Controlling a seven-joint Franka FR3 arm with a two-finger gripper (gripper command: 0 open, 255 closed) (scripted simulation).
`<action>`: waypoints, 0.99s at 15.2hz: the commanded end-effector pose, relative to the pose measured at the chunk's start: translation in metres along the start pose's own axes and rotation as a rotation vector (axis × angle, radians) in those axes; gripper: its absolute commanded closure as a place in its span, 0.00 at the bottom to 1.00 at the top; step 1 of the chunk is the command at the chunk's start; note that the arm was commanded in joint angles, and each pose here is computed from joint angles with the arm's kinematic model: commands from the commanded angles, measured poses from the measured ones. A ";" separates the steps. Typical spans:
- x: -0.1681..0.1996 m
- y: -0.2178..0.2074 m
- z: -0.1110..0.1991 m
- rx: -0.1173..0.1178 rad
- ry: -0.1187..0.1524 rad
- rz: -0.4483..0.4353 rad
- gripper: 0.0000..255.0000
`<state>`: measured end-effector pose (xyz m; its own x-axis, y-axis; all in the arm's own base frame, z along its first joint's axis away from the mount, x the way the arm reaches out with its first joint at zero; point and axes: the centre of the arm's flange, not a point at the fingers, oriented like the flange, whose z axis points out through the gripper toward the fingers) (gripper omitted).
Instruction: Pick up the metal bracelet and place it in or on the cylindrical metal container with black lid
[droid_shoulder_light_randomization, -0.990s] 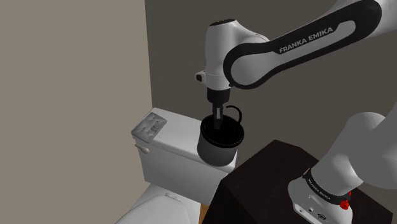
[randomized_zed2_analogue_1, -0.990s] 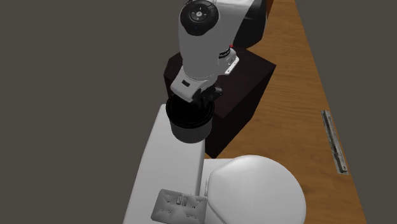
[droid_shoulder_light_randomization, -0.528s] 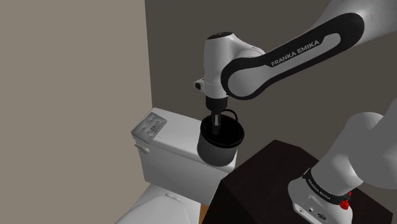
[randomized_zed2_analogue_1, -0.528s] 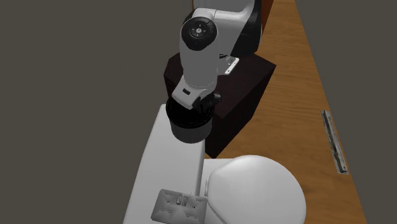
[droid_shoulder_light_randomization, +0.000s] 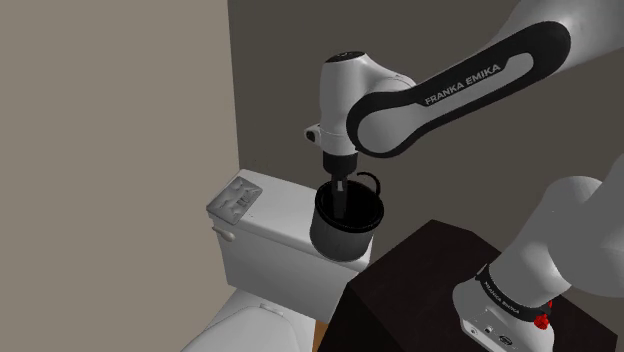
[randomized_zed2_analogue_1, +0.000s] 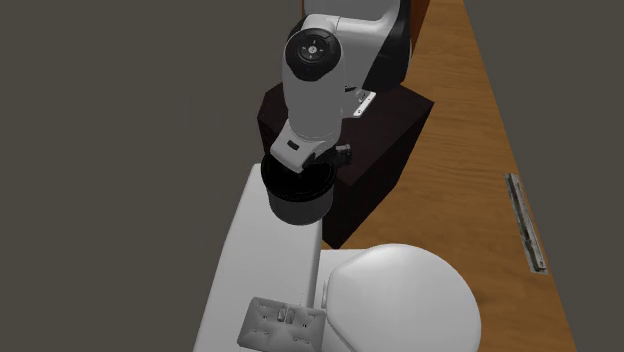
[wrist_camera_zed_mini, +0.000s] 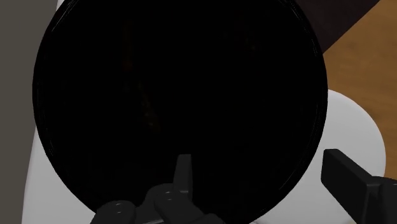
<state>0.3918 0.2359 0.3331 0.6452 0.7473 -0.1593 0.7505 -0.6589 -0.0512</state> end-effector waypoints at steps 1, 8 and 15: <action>0.000 0.000 0.000 0.000 0.000 0.000 0.00; 0.000 0.000 -0.050 0.000 0.000 0.000 0.00; 0.000 0.000 -0.050 0.000 0.000 0.000 0.00</action>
<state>0.3986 0.2400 0.3823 0.6452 0.7472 -0.1595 0.7505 -0.6589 -0.0513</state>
